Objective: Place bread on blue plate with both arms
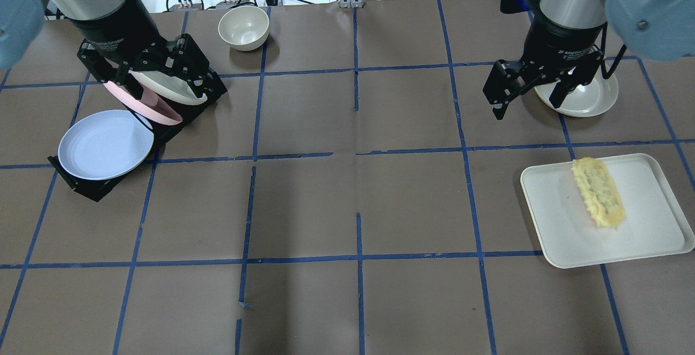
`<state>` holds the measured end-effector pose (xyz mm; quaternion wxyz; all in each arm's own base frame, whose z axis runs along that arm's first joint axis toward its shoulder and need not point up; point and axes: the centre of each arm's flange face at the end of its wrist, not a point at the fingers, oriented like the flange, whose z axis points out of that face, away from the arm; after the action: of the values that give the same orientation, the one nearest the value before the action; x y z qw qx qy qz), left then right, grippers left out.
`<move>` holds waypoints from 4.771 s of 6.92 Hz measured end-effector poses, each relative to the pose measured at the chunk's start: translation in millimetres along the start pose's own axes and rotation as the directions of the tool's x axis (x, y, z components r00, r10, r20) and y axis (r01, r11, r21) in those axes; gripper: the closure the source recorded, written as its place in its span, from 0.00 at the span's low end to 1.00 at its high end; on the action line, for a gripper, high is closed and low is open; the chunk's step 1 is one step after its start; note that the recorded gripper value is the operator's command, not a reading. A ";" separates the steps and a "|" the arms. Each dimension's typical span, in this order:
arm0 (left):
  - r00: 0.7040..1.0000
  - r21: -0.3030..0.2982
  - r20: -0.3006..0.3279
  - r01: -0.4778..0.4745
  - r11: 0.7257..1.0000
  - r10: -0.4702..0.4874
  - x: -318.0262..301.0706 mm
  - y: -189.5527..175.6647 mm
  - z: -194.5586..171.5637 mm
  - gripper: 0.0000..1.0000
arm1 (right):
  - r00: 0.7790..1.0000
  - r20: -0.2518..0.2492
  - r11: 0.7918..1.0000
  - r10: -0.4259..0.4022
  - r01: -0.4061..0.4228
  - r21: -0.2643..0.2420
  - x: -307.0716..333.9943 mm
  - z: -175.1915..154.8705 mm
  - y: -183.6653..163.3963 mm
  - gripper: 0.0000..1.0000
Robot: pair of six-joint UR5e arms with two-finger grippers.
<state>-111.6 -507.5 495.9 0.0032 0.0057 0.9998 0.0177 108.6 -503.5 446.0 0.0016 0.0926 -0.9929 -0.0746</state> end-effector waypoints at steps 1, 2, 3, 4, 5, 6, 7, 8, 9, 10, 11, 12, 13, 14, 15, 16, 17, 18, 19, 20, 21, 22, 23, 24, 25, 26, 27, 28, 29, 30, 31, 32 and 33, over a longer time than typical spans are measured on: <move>1.000 0.000 0.001 0.001 1.000 -0.001 -0.4 -0.4 -0.1 0.00 | 1.000 0.001 1.000 0.001 -0.001 -0.001 0.2 0.2 0.2 0.00; 1.000 0.002 0.003 0.003 1.000 -0.003 -3.9 -0.5 -1.3 0.00 | 1.000 0.001 1.000 0.001 -0.001 -0.001 0.2 0.2 0.4 0.00; 1.000 0.005 0.005 0.013 1.000 -0.013 -17.8 -2.1 -2.8 0.00 | 1.000 0.001 1.000 0.002 -0.002 -0.001 0.2 0.5 0.6 0.00; 1.000 0.002 0.003 0.019 1.000 -0.019 -50.3 -6.6 -2.5 0.00 | 1.000 0.001 1.000 0.002 -0.002 -0.002 0.2 0.9 0.6 0.00; 1.000 -0.006 -0.002 0.016 1.000 -0.016 -95.5 -11.9 1.0 0.00 | 1.000 0.001 1.000 0.002 -0.002 -0.002 0.2 0.8 0.8 0.00; 1.000 -0.024 -0.011 0.011 1.000 -0.011 -147.0 -19.5 10.6 0.00 | 1.000 0.001 1.000 0.002 -0.002 -0.001 0.1 0.4 1.4 0.00; 1.000 -0.046 -0.027 -0.004 0.999 0.003 -199.4 -29.8 24.7 0.00 | 1.000 0.001 1.000 0.002 -0.002 -0.001 0.0 0.6 1.5 0.00; 0.998 -0.066 -0.047 -0.038 0.997 0.035 -250.0 -43.0 41.6 0.00 | 1.000 0.002 1.000 0.002 -0.002 -0.003 0.1 1.4 1.3 0.00; 0.994 -0.082 -0.074 -0.087 0.993 0.081 -298.5 -57.8 64.3 0.00 | 1.000 0.002 1.000 0.002 -0.002 -0.006 0.3 2.4 1.0 0.00; 0.988 -0.097 -0.108 -0.124 0.988 0.113 -346.1 -73.3 96.5 0.00 | 1.000 0.001 1.000 -0.001 0.001 -0.012 3.0 5.0 0.7 0.00; 0.983 -0.110 -0.137 -0.135 0.985 0.119 -384.2 -90.0 131.4 0.00 | 1.000 0.001 0.999 -0.022 0.022 -0.024 14.7 13.5 1.7 0.00; 0.980 -0.117 -0.153 -0.144 0.983 0.126 -409.8 -108.5 160.6 0.01 | 1.000 0.012 0.999 -0.027 0.028 -0.038 44.6 31.0 4.6 0.00; 0.975 -0.126 -0.171 -0.161 0.979 0.139 -426.7 -126.0 188.5 0.02 | 0.999 0.031 0.999 -0.010 0.011 -0.039 90.6 57.0 10.0 0.00; 0.969 -0.132 -0.199 -0.173 0.976 0.145 -435.4 -138.9 215.7 0.06 | 0.999 0.043 1.000 -0.008 0.009 -0.022 130.7 84.7 17.7 0.00; 0.962 -0.131 -0.236 -0.175 0.976 0.141 -437.4 -146.6 237.7 0.10 | 0.999 0.039 0.999 -0.030 0.030 0.011 158.7 111.7 24.0 0.00; 0.955 -0.133 -0.267 -0.173 0.976 0.132 -437.1 -150.6 255.6 0.17 | 0.998 0.028 0.997 -0.061 0.060 0.041 179.8 137.2 27.8 0.00; 0.949 -0.146 -0.290 -0.171 0.974 0.123 -437.5 -151.8 272.6 0.28 | 0.998 0.029 0.997 -0.064 0.063 0.050 198.2 158.2 30.3 0.00; 0.944 -0.162 -0.308 -0.172 0.972 0.116 -437.0 -151.5 284.8 0.44 | 0.998 0.041 0.998 -0.053 0.051 0.043 214.8 177.8 30.1 0.00; 0.940 -0.177 -0.323 -0.174 0.969 0.110 -435.3 -150.2 291.0 0.62 | 0.997 0.054 0.998 -0.049 0.047 0.034 227.9 196.3 26.9 0.00; 0.937 -0.187 -0.331 -0.177 0.966 0.107 -434.5 -149.2 293.0 0.81 | 0.997 0.064 0.999 -0.046 0.044 0.030 239.1 210.2 25.1 0.00; 0.938 -0.190 -0.331 -0.178 0.966 0.108 -435.3 -149.5 291.7 0.84 | 0.996 0.078 0.999 -0.038 0.036 0.021 245.6 221.8 27.3 0.00; 0.939 -0.186 -0.327 -0.178 0.966 0.110 -436.1 -150.1 288.1 0.89 | 0.995 0.097 0.999 -0.034 0.033 0.009 244.0 233.9 32.2 0.00; 0.940 -0.181 -0.322 -0.178 0.967 0.112 -435.8 -150.2 282.0 0.90 | 0.993 0.111 0.999 -0.033 0.033 0.005 239.9 245.2 36.7 0.00; 0.942 -0.173 -0.314 -0.178 0.969 0.117 -434.5 -150.8 273.8 0.90 | 0.993 0.115 0.999 -0.033 0.033 0.007 237.3 253.2 38.9 0.00; 0.944 -0.167 -0.306 -0.180 0.969 0.123 -432.9 -151.9 263.6 0.92 | 0.992 0.119 0.999 -0.032 0.031 0.007 237.3 257.8 40.3 0.04; 0.947 -0.166 -0.295 -0.181 0.969 0.127 -434.6 -151.6 252.5 0.92 | 0.992 0.124 1.000 -0.027 0.027 0.005 238.6 261.1 42.5 0.17; 0.951 -0.175 -0.279 -0.184 0.967 0.130 -438.9 -149.2 243.5 0.93 | 0.992 0.128 1.000 -0.024 0.024 0.003 239.2 263.9 44.6 0.48; 0.957 -0.190 -0.261 -0.183 0.964 0.131 -444.2 -142.3 231.4 0.93 | 0.991 0.129 1.000 -0.023 0.023 0.000 239.0 265.9 46.0 0.70; 0.961 -0.204 -0.243 -0.180 0.962 0.128 -446.9 -132.0 212.5 0.93 | 0.991 0.131 1.000 -0.020 0.021 -0.004 238.6 266.7 46.8 0.79; 0.963 -0.218 -0.237 -0.182 0.959 0.129 -441.3 -119.9 185.7 0.93 | 0.992 0.128 1.000 -0.013 0.014 -0.007 238.8 265.3 47.5 0.77; 0.962 -0.227 -0.237 -0.188 0.956 0.133 -427.8 -107.5 155.1 0.95 | 0.993 0.121 1.000 0.000 0.001 -0.010 237.7 261.4 47.1 0.77; 0.960 -0.235 -0.242 -0.200 0.951 0.142 -401.7 -94.9 120.9 0.95 | 0.993 0.120 1.000 0.011 -0.009 -0.018 229.8 255.8 44.0 0.76; 0.959 -0.246 -0.239 -0.208 0.947 0.149 -363.2 -87.7 92.1 0.95 | 0.993 0.121 0.999 0.020 -0.016 -0.033 214.1 244.8 39.1 0.76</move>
<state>251.2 -596.1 403.0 -0.1070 0.0943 0.9778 0.1537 -113.2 -468.8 207.4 -0.0564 0.0790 -0.9906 -0.0960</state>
